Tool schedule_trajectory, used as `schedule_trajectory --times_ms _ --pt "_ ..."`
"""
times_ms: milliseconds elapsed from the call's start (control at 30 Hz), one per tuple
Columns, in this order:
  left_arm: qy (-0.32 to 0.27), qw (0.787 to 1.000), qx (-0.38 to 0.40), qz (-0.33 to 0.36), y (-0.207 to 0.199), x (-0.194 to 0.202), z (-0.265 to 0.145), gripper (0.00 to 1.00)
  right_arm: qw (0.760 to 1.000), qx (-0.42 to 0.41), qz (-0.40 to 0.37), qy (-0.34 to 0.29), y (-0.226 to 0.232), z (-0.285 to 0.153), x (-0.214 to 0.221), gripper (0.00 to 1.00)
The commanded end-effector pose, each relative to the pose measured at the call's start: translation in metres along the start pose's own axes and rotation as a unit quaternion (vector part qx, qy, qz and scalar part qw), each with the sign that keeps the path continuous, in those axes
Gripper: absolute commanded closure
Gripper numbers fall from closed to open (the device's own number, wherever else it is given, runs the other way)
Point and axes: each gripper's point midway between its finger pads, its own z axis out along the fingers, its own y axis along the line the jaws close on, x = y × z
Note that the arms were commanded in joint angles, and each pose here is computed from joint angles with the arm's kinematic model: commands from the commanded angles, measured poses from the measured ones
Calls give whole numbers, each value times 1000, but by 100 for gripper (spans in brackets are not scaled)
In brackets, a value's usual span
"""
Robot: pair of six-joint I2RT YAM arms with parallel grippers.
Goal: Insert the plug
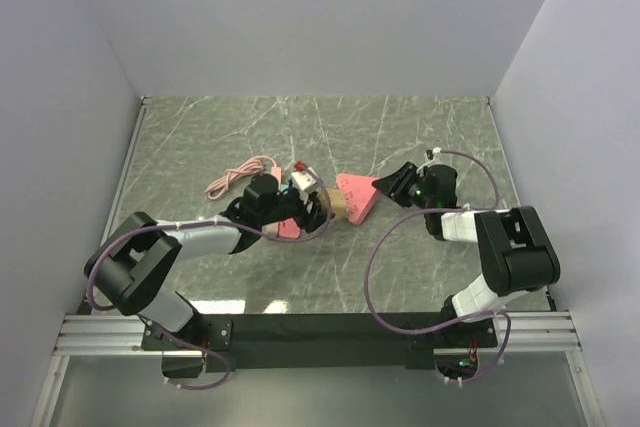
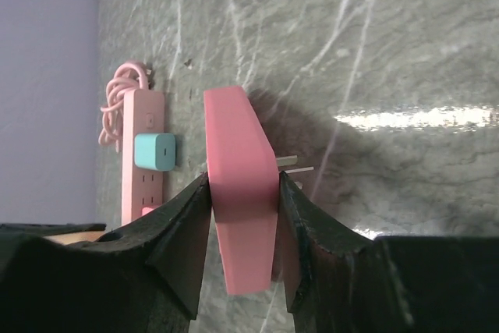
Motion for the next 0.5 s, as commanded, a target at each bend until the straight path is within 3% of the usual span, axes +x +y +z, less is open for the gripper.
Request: schedule_trajectory --times_ms 0,233,467 --pt "2 999 -2 46 1 -25 18 100 999 -10 -34 -34 16 -7 -13 100" --pt "55 994 -63 70 15 -18 34 99 999 -22 -40 -30 20 -13 -6 100" --pt "91 991 -47 84 7 5 48 99 999 -41 -32 -12 21 -9 3 100"
